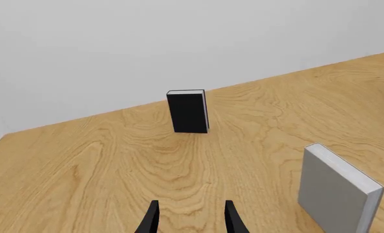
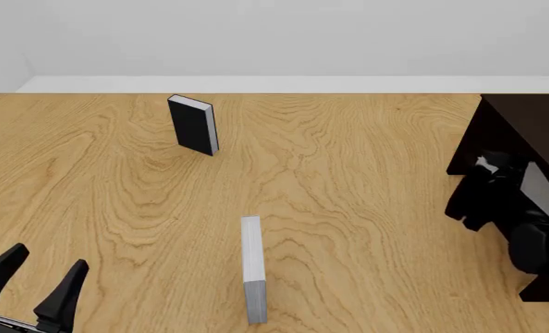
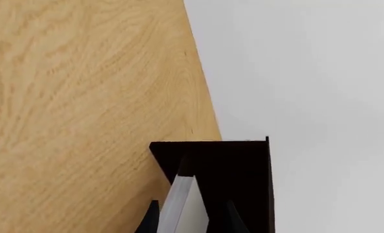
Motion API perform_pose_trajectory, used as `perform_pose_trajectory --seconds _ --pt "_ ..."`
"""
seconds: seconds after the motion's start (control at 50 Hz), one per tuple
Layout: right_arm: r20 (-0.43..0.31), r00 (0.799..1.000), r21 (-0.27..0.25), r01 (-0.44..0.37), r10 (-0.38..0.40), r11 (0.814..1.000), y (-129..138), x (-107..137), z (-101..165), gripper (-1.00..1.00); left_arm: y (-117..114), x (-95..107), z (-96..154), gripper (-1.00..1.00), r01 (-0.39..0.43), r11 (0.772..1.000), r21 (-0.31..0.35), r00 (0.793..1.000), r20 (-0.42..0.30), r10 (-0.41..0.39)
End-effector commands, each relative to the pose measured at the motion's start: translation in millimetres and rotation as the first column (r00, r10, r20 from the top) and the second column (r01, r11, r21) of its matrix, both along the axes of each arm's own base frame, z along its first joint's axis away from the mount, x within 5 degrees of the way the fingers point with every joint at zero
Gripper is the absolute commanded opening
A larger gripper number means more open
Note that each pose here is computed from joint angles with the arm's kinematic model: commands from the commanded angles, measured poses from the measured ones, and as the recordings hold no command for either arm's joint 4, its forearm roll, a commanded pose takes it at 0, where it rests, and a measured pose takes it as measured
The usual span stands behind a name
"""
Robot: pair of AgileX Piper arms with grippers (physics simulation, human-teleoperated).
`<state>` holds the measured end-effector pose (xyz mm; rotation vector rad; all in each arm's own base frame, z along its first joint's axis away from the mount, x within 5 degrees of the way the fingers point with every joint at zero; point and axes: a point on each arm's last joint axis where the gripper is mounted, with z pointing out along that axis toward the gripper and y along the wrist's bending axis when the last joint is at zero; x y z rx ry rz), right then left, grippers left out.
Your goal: Pick up the book on the right and place it on the cabinet shelf.
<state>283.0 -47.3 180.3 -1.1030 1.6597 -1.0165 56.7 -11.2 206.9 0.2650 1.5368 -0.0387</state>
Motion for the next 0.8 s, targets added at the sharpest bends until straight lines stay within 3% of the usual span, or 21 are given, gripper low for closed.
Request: perform_pose_trajectory --seconds 0.02,0.1,0.12,0.14,0.3,0.54,0.6,0.66,0.72,0.74,0.76,0.8 --pt "0.015 0.999 0.005 -0.049 0.049 0.999 14 8 11 1.00 0 0 0 1.00 -0.002 1.000 -0.001 1.000 0.001 0.002" --pt "0.029 0.997 0.020 -0.067 0.066 0.998 20 9 23 1.00 0 0 0 1.00 -0.001 1.000 -0.001 1.000 0.001 0.001" --pt "0.036 0.996 0.043 -0.077 0.075 0.996 25 10 30 1.00 0 0 0 1.00 -0.001 1.000 -0.001 1.000 0.000 0.001" --pt "0.054 0.995 0.100 -0.088 0.083 0.991 33 13 45 1.00 0 0 0 1.00 0.000 1.000 -0.001 1.000 0.001 0.000" --pt "0.103 0.988 0.218 -0.138 0.117 0.966 54 10 88 1.00 0 0 0 1.00 -0.001 1.000 -0.001 1.000 0.002 0.001" --pt "0.134 0.987 0.288 -0.125 0.089 0.950 53 -14 115 1.00 0 0 0 1.00 0.000 1.000 -0.001 1.000 0.006 0.000" --pt "0.150 0.986 0.344 -0.117 0.069 0.932 52 -21 130 1.00 0 0 0 1.00 0.001 1.000 0.000 1.000 0.006 -0.001" --pt "0.153 0.986 0.357 -0.112 0.060 0.927 51 -27 135 1.00 0 0 1 1.00 0.001 1.000 0.000 1.000 0.006 -0.001" --pt "0.169 0.983 0.427 -0.140 0.073 0.893 61 -34 153 1.00 0 0 1 1.00 0.001 1.000 0.001 1.000 0.008 -0.001" --pt "0.175 0.982 0.430 -0.137 0.066 0.892 59 -35 155 1.00 0 0 1 1.00 0.002 1.000 0.003 1.000 0.009 -0.002" --pt "0.182 0.982 0.410 -0.126 0.055 0.903 55 -39 155 1.00 0 0 1 1.00 0.003 1.000 0.003 1.000 0.010 -0.003" --pt "0.198 0.979 0.440 -0.132 0.048 0.888 56 -44 165 1.00 0 0 1 1.00 0.002 1.000 0.002 1.000 0.011 -0.002"
